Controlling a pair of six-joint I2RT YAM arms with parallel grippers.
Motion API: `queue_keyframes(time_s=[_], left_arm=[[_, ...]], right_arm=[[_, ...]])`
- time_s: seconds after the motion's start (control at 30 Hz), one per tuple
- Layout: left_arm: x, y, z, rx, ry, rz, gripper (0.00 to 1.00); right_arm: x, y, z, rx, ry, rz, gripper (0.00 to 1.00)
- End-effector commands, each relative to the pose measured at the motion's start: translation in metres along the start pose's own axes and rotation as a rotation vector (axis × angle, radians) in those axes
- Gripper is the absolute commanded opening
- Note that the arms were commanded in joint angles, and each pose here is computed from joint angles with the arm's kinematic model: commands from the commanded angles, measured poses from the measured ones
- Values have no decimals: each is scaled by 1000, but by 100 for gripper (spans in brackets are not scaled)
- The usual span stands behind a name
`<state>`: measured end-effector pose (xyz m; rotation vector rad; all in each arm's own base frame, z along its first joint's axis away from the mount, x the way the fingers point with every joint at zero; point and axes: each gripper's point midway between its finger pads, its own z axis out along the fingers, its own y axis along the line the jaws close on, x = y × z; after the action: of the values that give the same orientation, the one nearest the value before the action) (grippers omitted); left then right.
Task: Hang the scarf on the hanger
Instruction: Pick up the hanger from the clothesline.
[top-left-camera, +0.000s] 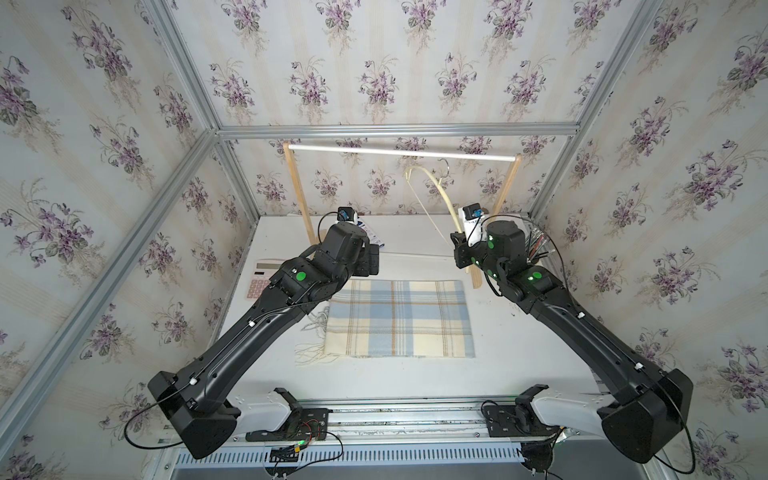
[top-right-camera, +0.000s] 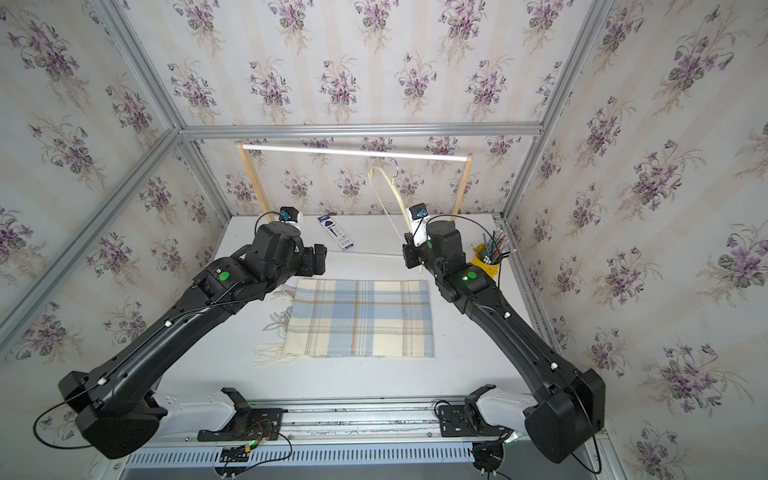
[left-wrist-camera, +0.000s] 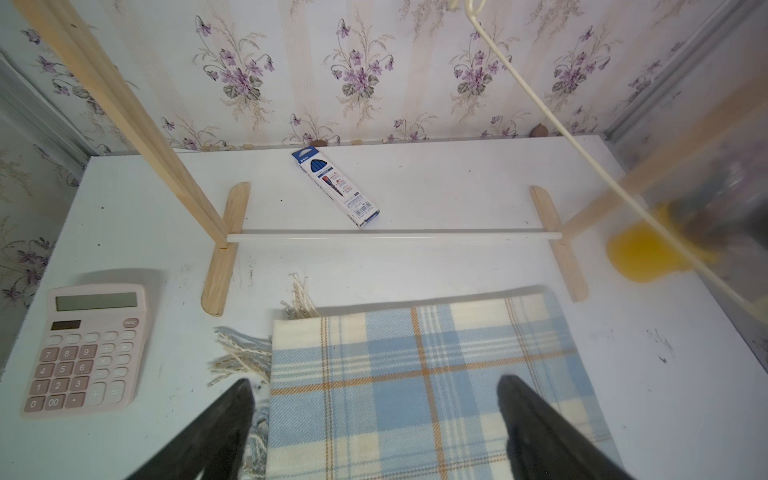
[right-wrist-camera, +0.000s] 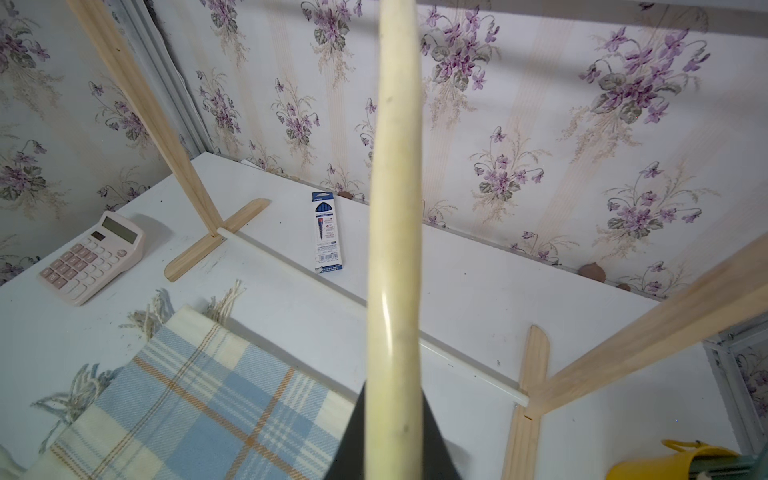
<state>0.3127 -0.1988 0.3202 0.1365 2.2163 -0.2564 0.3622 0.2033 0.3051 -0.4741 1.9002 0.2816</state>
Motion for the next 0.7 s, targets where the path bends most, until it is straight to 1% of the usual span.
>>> queue_keyframes(time_s=[0.0,0.13,0.2,0.3,0.37,0.5,0.57,0.67], left_arm=[[12,-17,2,68,70,-24,91],[14,-39,2,175,97,-106,84],[11,-48,-2,221,107,-162,83],[6,-48,-8,200,125,-244,83],[0,-44,-10,170,117,-302,82],[-18,-54,-11,202,76,-407,70],[-27,-60,-10,211,48,-447,70],[-33,-70,1,168,15,-428,77]], right_arm=[[-6,17,5,25,-51,-20,0],[9,41,13,83,-55,-81,0],[13,48,16,101,-65,-93,0],[22,51,19,120,-76,-96,0],[28,53,22,121,-74,-99,0],[40,61,30,114,-61,-120,0],[45,65,34,112,-56,-133,0],[48,73,38,96,-58,-139,0]])
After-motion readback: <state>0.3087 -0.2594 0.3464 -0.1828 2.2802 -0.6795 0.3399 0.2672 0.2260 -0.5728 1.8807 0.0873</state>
